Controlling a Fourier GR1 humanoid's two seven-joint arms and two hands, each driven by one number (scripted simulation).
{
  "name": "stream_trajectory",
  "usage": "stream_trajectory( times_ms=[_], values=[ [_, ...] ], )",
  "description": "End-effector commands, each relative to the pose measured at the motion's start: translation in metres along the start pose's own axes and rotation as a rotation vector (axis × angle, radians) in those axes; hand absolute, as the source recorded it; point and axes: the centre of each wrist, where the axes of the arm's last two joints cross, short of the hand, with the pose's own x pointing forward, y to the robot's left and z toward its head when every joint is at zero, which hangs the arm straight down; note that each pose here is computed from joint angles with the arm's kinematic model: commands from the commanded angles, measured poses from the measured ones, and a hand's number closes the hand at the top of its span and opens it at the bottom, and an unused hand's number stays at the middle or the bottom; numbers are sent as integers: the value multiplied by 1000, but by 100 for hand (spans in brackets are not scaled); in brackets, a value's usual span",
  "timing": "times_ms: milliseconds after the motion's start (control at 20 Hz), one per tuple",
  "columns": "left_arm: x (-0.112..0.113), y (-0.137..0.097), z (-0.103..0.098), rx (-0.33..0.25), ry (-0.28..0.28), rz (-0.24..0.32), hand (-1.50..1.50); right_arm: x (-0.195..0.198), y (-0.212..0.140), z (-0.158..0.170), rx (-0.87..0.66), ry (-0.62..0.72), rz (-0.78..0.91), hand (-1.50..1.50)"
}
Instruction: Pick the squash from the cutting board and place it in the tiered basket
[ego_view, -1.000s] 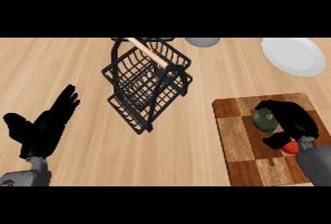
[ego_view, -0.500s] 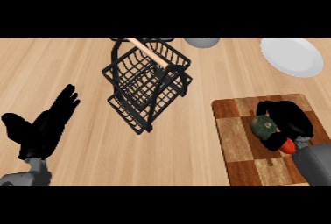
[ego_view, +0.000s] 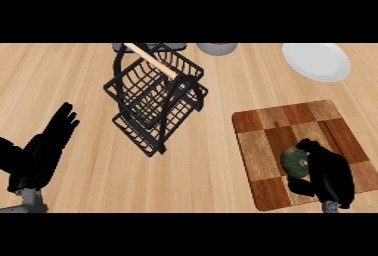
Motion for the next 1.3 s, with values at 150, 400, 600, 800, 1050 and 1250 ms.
stream_trajectory(
  times_ms=[150, 400, 600, 800, 1050, 1250],
  values=[
    [-6, 1, 1, -14, 15, 1, 0, 55, -59, 67, -314, 16, -401, 150],
    [-5, 1, -9, -24, -10, 0, 0, 84, -116, 108, -456, -64, -472, 150],
    [-8, -3, 0, -66, -28, -11, 0, 92, -151, 150, -429, -94, -468, 150],
    [-6, -13, -22, -64, -33, -10, 0, 133, -164, 159, -405, -160, -491, 150],
    [11, -21, -15, -80, -35, 8, 0, 180, -167, 153, -399, -156, -475, 150],
    [4, -29, -20, -85, -38, -9, 0, 212, -169, 113, -377, -148, -511, 150]
  ],
)
